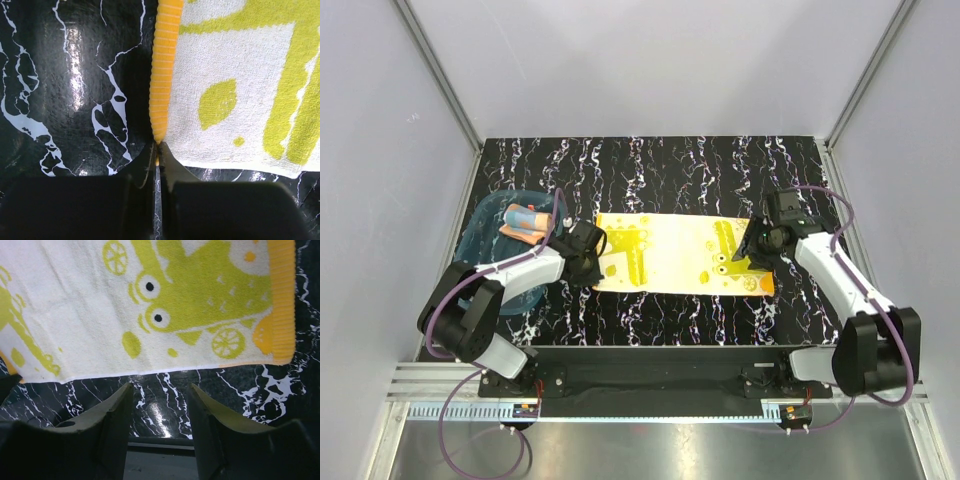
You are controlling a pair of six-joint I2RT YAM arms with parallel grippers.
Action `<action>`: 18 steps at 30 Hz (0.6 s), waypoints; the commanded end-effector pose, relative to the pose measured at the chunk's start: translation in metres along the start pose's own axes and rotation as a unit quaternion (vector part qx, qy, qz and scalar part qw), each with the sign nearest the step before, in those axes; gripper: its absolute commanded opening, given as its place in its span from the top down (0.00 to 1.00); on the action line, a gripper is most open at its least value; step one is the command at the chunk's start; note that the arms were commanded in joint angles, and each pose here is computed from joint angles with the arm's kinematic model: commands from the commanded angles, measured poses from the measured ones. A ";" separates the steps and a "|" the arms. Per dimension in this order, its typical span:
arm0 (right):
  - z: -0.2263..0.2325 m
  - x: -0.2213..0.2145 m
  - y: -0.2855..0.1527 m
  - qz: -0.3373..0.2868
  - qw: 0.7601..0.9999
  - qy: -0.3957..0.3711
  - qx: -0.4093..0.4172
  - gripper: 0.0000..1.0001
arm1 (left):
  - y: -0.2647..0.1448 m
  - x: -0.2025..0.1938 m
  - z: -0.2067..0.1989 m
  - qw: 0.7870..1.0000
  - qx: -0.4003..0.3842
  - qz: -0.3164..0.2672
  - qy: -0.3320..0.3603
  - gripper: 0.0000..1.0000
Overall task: Roll the towels
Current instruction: Fold the towel
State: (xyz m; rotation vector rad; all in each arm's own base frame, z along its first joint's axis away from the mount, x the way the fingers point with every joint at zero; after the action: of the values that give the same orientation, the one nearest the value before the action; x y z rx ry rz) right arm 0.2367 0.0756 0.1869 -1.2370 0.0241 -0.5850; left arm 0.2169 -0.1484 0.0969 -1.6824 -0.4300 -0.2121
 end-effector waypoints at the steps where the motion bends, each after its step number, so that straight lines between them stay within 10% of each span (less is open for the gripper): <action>1: -0.015 0.001 -0.010 -0.045 0.998 0.043 -0.024 0.46 | 0.001 -0.007 0.003 1.000 -0.001 0.008 0.007 1.00; 18: -0.113 -0.008 0.055 0.035 0.951 0.291 -0.098 0.48 | -0.028 0.002 0.000 0.999 -0.038 -0.016 0.036 1.00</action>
State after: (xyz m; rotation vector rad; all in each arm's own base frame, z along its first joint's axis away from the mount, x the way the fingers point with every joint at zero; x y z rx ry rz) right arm 0.2160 -0.0107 0.1135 -1.2455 0.5782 -0.8887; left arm 0.2074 -0.1425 0.1094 -1.6918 -0.3928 -0.2548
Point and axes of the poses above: each gripper's point midway between its finger pads, its own y axis out along the fingers, its own z axis along the line the jaws close on, x = y × z, the point moved 9 cm from there along -y, back along the fingers, and after that the axes turned 2 degrees about y, right-handed, at the moved point
